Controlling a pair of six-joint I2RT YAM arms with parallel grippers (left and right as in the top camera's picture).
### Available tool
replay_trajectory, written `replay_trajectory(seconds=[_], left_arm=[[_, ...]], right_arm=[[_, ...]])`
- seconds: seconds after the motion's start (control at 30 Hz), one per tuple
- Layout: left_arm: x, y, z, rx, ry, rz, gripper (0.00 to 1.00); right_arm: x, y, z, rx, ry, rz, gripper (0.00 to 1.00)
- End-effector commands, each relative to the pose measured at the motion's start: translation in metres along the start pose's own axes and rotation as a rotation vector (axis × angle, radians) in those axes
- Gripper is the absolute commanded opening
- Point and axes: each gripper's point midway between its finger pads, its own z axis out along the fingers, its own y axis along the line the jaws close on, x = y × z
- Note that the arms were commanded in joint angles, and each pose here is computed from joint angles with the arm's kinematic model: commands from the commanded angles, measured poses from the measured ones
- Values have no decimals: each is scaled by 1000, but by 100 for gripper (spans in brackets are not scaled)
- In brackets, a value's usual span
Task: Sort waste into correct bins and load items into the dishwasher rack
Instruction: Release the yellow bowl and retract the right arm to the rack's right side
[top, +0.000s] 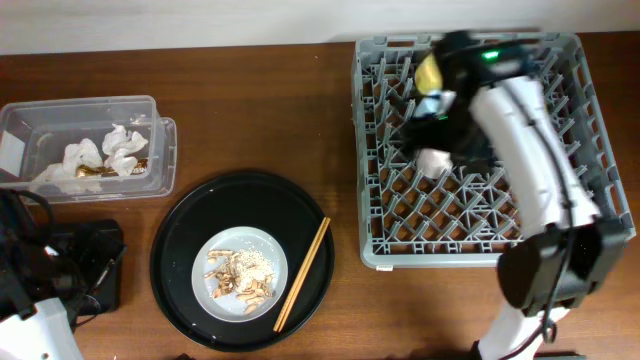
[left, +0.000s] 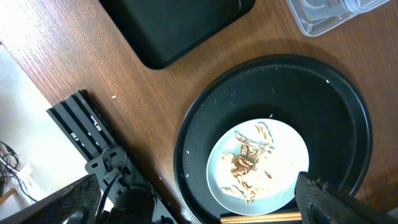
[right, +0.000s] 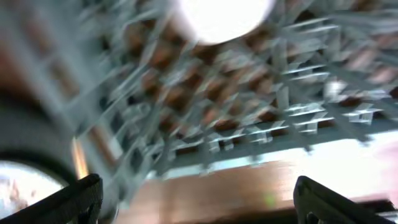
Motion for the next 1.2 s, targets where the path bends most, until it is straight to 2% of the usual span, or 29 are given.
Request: replay_trajectory(seconds=[0.0,0.07,0.1,0.13,0.2,0.23,0.4,0.43,0.5,0.57,0.6,0.67,0.73,0.83,0.87,0.9,0.93,1.13,1.17], left_arm=[[1,-3,-1,23,6,-12,99],[-2,-6,-1,32,-6,-12,99],[5,-14,-2,79,30,-11,99],[26,-27,-5,170,136,7,99],[54,-69,-22,442,233,281,99],[64,-79,-28,500,255,357,99],[130,-120,-41,591,329,749,99],[137,-126,-32,561,327,742,99],[152,-135,8,399,277,672,97],[180,-159,33,342,251,734,97],[192,-178,55,260,217,788,97],[193,-192,100,38,182,824,97],[186,-207,131,-82,133,818,78],[195,-212,181,-226,136,703,68],[200,-214,192,-233,152,703,64],[205,-216,201,-234,166,702,47],[207,-214,205,-246,180,694,42],[213,-176,224,-365,212,651,43],[214,-175,224,-368,212,654,38]], right_arm=[[-22,-72,-14,2,-42,216,98],[-29,-119,-16,-2,-48,351,98],[-31,-135,-17,-3,-50,397,98],[-31,-146,-18,-4,-52,428,98],[-31,-159,-18,-5,-53,465,98],[-31,-159,-18,-5,-54,466,98],[-32,-159,-18,-5,-56,466,98],[-32,-159,-18,-5,-56,466,98],[-32,-159,-18,-5,-56,466,99],[-32,-159,-18,-5,-56,466,98],[-32,-159,-18,-5,-56,466,98],[-32,-159,-18,-5,-56,466,98],[-32,-159,-18,-5,-56,466,98],[-32,-159,-18,-5,-56,466,98],[-32,-159,-18,-5,-56,466,98],[-32,-159,-18,-5,-56,466,98],[-32,-159,-18,-5,-56,466,98],[-32,-159,-18,-5,-56,466,98],[-32,-159,-18,-5,-56,466,99]])
